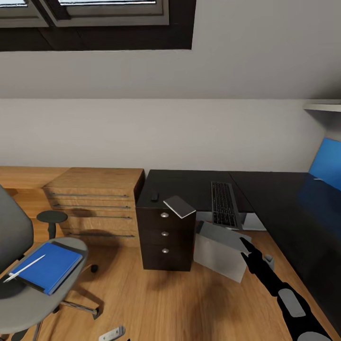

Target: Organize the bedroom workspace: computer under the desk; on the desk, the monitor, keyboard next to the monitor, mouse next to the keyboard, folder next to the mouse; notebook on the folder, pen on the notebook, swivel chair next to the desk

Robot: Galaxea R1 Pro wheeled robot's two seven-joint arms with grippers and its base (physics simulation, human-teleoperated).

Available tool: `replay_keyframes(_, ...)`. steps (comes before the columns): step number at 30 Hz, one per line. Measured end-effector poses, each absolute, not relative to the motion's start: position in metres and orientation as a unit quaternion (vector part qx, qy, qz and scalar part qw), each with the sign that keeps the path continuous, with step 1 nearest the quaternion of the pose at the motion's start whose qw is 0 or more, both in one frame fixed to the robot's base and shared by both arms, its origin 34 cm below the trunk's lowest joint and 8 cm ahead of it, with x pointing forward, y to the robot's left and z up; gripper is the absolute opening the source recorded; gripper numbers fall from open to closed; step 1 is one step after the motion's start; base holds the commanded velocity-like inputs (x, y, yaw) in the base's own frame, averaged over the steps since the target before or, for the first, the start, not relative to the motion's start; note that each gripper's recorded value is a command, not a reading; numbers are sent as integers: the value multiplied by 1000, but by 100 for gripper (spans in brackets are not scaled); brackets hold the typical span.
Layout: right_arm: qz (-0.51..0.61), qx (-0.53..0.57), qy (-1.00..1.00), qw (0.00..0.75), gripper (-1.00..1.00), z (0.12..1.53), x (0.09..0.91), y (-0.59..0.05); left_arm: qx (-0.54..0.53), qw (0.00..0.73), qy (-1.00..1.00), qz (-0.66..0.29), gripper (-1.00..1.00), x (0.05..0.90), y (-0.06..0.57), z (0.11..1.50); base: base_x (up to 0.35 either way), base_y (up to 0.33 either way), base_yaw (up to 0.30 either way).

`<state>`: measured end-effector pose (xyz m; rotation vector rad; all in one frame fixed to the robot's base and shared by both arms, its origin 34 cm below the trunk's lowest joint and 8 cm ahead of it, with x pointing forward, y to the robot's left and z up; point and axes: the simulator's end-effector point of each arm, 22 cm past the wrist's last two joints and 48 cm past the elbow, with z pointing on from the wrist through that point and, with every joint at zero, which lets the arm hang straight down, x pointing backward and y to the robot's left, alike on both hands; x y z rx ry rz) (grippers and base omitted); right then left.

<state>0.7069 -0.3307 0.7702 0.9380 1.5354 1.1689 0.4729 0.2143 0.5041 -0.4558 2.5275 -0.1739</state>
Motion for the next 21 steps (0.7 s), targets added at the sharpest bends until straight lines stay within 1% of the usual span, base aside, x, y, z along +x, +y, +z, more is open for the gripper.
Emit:
replay_keyframes(9,479,383,628,479,100,771,707,-332,-170,278,943,-65,100,471,214,503,278,0,0)
replay_keyframes(11,478,383,627,480,100,771,707,-332,-170,277,943,-65,100,471,214,503,187,0,0)
replay_keyframes(15,478,384,627,481,100,771,707,-332,-170,277,944,-65,100,470,214,502,90,0,0)
replay_keyframes(21,478,384,627,480,100,770,707,-332,-170,277,944,-65,100,470,214,502,23,0,0)
